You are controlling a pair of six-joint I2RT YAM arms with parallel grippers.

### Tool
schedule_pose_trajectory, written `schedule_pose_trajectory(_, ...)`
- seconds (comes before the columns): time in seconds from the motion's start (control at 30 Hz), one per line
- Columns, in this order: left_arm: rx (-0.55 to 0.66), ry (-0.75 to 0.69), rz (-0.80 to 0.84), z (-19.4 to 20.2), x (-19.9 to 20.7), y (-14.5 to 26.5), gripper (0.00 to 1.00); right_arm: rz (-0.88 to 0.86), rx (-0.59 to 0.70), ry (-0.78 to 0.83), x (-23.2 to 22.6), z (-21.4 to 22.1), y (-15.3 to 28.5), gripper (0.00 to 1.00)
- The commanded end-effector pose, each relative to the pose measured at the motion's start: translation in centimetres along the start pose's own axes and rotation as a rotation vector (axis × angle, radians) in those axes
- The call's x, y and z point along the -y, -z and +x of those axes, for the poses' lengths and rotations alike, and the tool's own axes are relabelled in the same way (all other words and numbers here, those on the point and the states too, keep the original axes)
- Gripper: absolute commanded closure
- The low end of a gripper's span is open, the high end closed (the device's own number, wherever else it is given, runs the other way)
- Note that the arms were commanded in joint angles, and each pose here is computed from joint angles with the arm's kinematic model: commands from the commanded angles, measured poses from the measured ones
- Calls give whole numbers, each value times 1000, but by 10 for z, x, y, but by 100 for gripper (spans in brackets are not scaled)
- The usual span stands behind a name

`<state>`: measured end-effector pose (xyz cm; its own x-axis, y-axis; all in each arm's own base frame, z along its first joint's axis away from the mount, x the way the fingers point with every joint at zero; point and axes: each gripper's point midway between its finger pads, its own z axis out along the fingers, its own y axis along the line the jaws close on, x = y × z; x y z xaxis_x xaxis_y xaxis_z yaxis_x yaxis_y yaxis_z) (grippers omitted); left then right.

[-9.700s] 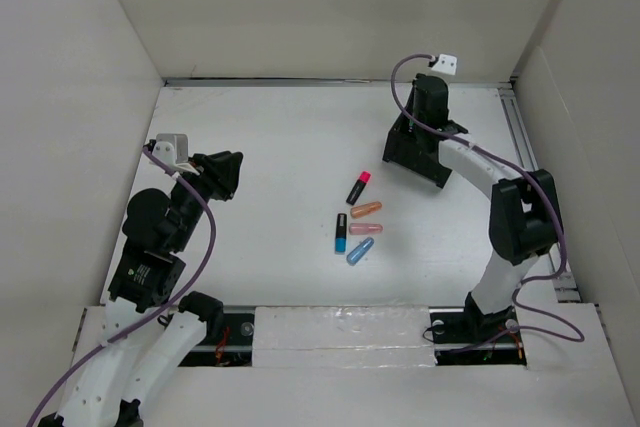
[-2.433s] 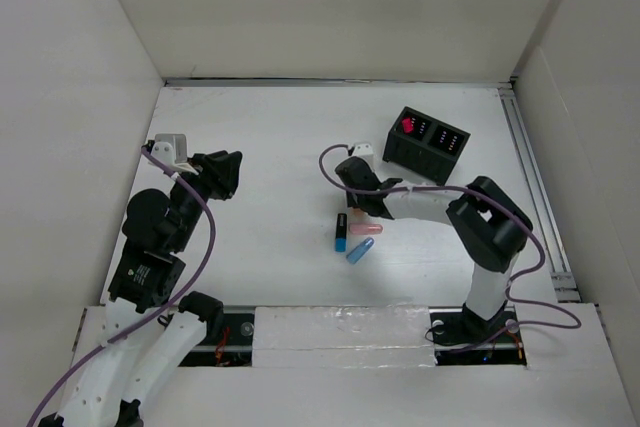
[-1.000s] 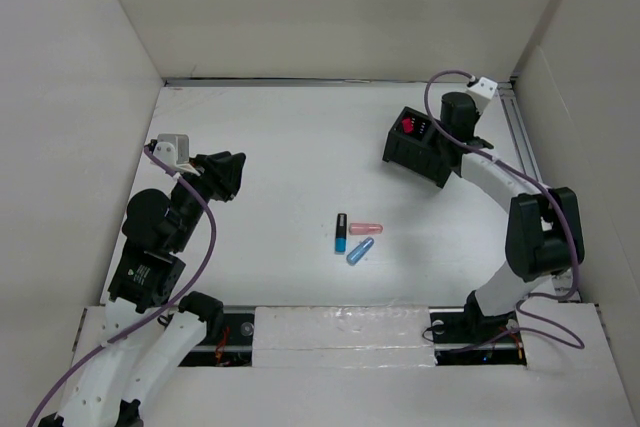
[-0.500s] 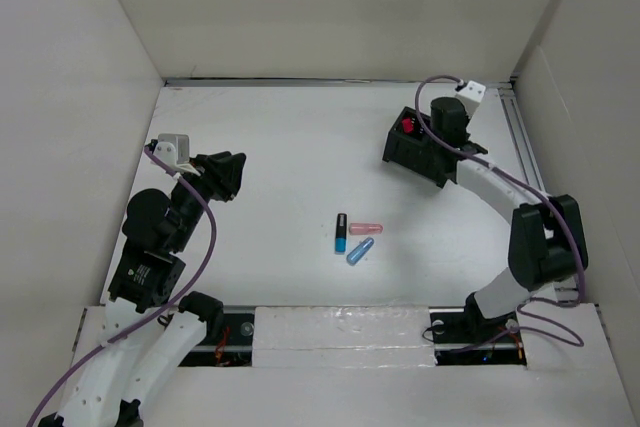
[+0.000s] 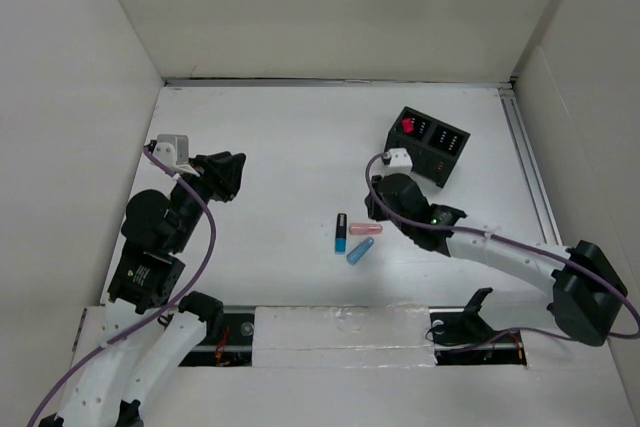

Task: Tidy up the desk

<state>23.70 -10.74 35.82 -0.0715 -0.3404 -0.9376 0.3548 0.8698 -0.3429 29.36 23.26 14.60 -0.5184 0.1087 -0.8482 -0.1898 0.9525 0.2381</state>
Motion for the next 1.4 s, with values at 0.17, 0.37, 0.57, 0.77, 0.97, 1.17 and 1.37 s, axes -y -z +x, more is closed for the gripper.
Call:
schedule_pose_trajectory(0.17, 37, -5, 37, -10, 8, 0, 67, -183, -314, -41, -19, 91, 40, 29)
schedule_pose_trajectory(0.37, 33, -5, 22, -8, 5, -1, 67, -249, -394, -75, -38, 108, 33, 28)
schedule_pose_trajectory(0.57, 42, -6, 19, -11, 4, 1, 67, -224, -464, -94, -35, 132, 25, 32)
schedule_pose_trajectory(0.77, 38, -8, 22, -10, 5, -1, 67, -147, -463, -58, -24, 142, 12, 33)
schedule_pose_trajectory(0.97, 35, -8, 20, -9, 4, -1, 67, 3, -449, 29, 1, 148, -9, 37)
schedule_pose_trajectory(1.17, 45, -9, 19, -12, 4, 1, 67, 111, -394, 116, 11, 137, -16, 49)
schedule_pose_trajectory(1.37, 51, -9, 8, -13, 3, 2, 67, 175, -391, 204, 16, 134, -14, 54)
